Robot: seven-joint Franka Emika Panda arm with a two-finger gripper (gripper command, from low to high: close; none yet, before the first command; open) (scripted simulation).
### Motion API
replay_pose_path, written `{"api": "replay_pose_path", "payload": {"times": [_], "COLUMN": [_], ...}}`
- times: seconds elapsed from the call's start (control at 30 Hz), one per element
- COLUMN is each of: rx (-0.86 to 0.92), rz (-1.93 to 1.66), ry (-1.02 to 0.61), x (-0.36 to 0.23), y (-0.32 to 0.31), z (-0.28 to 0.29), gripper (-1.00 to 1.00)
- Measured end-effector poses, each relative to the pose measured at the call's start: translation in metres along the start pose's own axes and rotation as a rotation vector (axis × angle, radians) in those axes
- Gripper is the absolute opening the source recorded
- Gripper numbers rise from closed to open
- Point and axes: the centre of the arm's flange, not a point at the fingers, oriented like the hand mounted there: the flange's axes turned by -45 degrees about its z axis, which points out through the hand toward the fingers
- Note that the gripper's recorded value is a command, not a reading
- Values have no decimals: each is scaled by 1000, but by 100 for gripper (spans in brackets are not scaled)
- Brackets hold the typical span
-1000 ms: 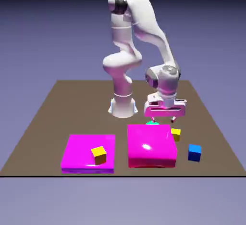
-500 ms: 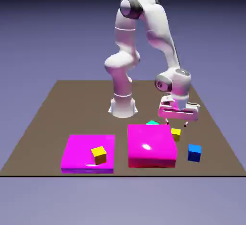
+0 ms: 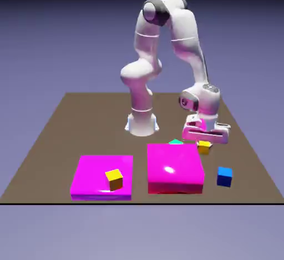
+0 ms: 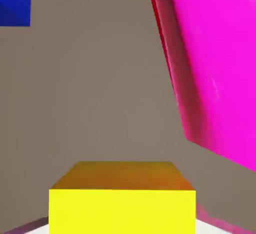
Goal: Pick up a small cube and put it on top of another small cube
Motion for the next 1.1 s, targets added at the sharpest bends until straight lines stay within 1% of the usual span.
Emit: {"api": "replay_pose_path", "payload": {"times": [0.03,0.2,0.37,0.57,0.8,0.9,1.03,1.07,1.1], "rx": [0,51,90,84,66,55,24,14,-1], "rz": [0,298,427,349,262,227,151,124,82], "ry": [0,-33,-54,-30,-7,1,4,3,0], "x": [0,70,156,235,305,326,336,335,329], "y": [0,-27,-9,66,178,233,303,317,314], "z": [0,-18,-39,-59,-84,-95,-106,-108,-105], "gripper": [-100,-100,-100,-100,-100,-100,-100,-100,-100]}}
